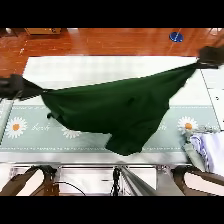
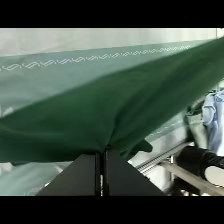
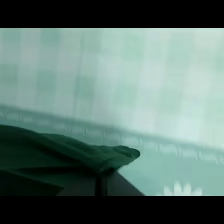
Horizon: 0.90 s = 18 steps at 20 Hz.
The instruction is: Fold the shirts.
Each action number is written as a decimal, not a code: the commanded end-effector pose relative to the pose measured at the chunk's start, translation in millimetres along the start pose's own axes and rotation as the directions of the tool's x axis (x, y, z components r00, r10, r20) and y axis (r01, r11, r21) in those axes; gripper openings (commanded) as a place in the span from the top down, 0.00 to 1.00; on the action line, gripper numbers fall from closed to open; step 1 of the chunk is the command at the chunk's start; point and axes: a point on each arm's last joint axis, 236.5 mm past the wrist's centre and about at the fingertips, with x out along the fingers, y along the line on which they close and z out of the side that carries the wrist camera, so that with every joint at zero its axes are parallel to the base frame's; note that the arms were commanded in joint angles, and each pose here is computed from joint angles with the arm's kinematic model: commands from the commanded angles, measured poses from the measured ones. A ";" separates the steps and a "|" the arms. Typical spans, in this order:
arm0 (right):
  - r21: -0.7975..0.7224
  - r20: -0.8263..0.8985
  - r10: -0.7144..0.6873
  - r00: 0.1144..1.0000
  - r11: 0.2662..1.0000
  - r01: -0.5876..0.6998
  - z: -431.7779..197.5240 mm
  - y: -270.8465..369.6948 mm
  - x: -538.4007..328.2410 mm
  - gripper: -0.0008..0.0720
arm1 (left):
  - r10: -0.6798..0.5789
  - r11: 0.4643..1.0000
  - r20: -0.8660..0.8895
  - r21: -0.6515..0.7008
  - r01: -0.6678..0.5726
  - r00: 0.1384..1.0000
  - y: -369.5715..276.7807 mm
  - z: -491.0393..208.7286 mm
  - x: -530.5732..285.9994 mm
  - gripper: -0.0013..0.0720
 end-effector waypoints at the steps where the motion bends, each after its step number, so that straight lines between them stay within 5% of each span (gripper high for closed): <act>1: 0.003 0.131 -0.028 0.991 1.000 0.028 60.1 -2.9 68.9 0.96 | -0.108 0.990 -0.024 -0.091 0.106 0.994 29.7 31.9 52.6 0.96; 8: 0.034 0.319 -0.059 0.946 0.998 0.051 120.1 -23.8 115.6 0.96 | -0.098 0.982 0.020 -0.163 0.100 0.995 97.5 94.6 104.1 0.96; 16: 0.096 0.008 0.034 0.999 0.995 -0.035 56.0 -20.2 208.1 0.96 | -0.081 0.962 -0.017 -0.262 0.074 0.997 151.9 93.8 151.7 0.95; 17: 0.109 0.015 0.066 0.998 0.992 -0.068 57.6 -12.5 207.2 0.95 | -0.087 0.963 -0.025 -0.258 0.078 0.996 150.4 92.2 151.0 0.88; 18: 0.125 0.027 0.104 0.994 0.986 -0.107 60.4 -2.9 203.0 0.84 | -0.098 0.969 -0.032 -0.231 0.088 0.995 147.3 92.7 146.7 0.79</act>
